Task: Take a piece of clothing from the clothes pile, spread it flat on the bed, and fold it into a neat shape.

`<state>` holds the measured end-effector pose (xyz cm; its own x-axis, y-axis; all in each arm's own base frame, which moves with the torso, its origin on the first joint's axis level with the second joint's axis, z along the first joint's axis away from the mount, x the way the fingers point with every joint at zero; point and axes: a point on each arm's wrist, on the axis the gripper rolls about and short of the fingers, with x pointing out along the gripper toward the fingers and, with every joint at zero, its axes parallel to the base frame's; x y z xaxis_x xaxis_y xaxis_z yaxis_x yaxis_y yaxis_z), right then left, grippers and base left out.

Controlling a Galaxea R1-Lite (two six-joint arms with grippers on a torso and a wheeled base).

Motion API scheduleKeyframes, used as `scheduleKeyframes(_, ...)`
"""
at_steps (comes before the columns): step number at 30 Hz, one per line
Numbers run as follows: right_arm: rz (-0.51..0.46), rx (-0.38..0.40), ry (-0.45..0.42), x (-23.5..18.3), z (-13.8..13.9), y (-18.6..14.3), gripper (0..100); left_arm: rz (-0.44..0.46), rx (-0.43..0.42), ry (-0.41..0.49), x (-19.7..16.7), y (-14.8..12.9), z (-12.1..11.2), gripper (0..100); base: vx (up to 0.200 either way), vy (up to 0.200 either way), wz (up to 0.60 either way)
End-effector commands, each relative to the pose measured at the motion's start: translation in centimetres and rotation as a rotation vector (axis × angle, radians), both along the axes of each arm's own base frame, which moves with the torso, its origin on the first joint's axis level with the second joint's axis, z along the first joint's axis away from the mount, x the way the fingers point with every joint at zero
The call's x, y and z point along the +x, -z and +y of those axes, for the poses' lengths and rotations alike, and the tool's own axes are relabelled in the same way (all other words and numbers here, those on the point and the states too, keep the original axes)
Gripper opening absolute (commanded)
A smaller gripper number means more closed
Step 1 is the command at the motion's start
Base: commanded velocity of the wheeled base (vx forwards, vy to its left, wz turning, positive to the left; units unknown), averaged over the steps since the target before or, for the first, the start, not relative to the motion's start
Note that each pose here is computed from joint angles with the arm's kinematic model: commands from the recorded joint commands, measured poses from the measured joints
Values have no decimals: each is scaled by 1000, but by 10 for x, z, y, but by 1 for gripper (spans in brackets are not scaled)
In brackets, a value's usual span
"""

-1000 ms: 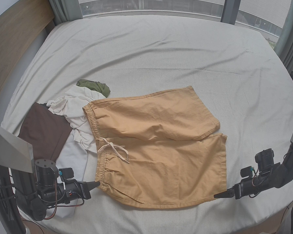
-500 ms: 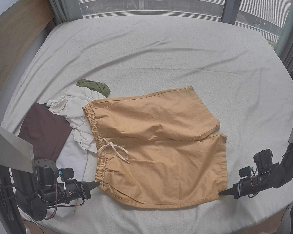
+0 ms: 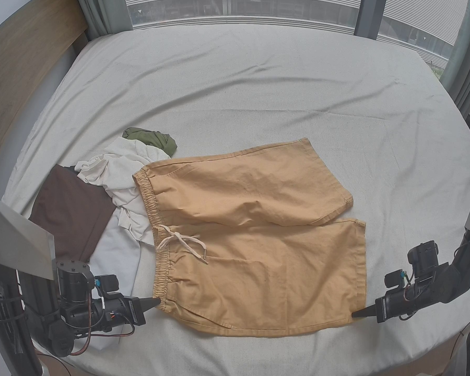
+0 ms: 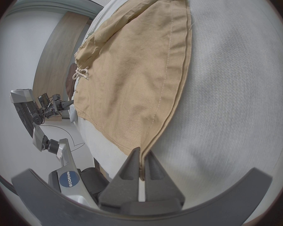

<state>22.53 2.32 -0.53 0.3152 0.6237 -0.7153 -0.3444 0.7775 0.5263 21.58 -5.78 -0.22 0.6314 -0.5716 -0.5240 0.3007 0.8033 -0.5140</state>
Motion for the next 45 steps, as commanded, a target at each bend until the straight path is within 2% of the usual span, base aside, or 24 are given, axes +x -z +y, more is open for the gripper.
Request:
scheduleKeyframes(1,-22,0,-7,-4,1,-11,0,30,15,18,-9,2,2,0,0,0,0)
scheduleKeyframes(6,-13,-4,-26,-9,3,-15,0,58,25,20,-11,5,3,0,0,0,0)
scheduleKeyframes(12,10,-14,-44,-15,3,-19,0,161,98,66,-22,13,5,0,0,0,0)
scheduleKeyframes(21,37,-24,-67,-25,3,-16,0,201,128,89,-33,3,8,0,0,0,0)
scheduleKeyframes(30,43,-33,-90,-35,2,-17,0,250,183,144,-42,6,10,0,0,0,0)
scheduleKeyframes(35,23,-33,-88,-31,2,-19,0,211,173,141,-38,4,9,0,0,0,0)
scheduleKeyframes(36,-2,-32,-85,-26,2,-21,0,162,155,138,-34,1,8,0,0,0,0)
scheduleKeyframes(37,-6,-32,-85,-26,2,-22,0,156,153,137,-33,1,8,0,0,0,0)
scheduleKeyframes(38,-49,-20,-88,-21,2,-27,0,103,133,126,-28,-3,6,0,0,0,0)
scheduleKeyframes(41,-126,27,-99,-20,2,-40,0,41,73,82,-21,-10,4,0,0,0,0)
scheduleKeyframes(43,-129,31,-101,-20,2,-40,0,39,70,78,-21,-11,4,0,0,0,0)
scheduleKeyframes(44,-176,62,-107,-17,2,-50,0,-10,17,51,-17,-18,1,0,0,0,0)
scheduleKeyframes(45,-194,65,-104,-16,2,-54,0,-28,8,52,-16,-20,0,0,0,0,0)
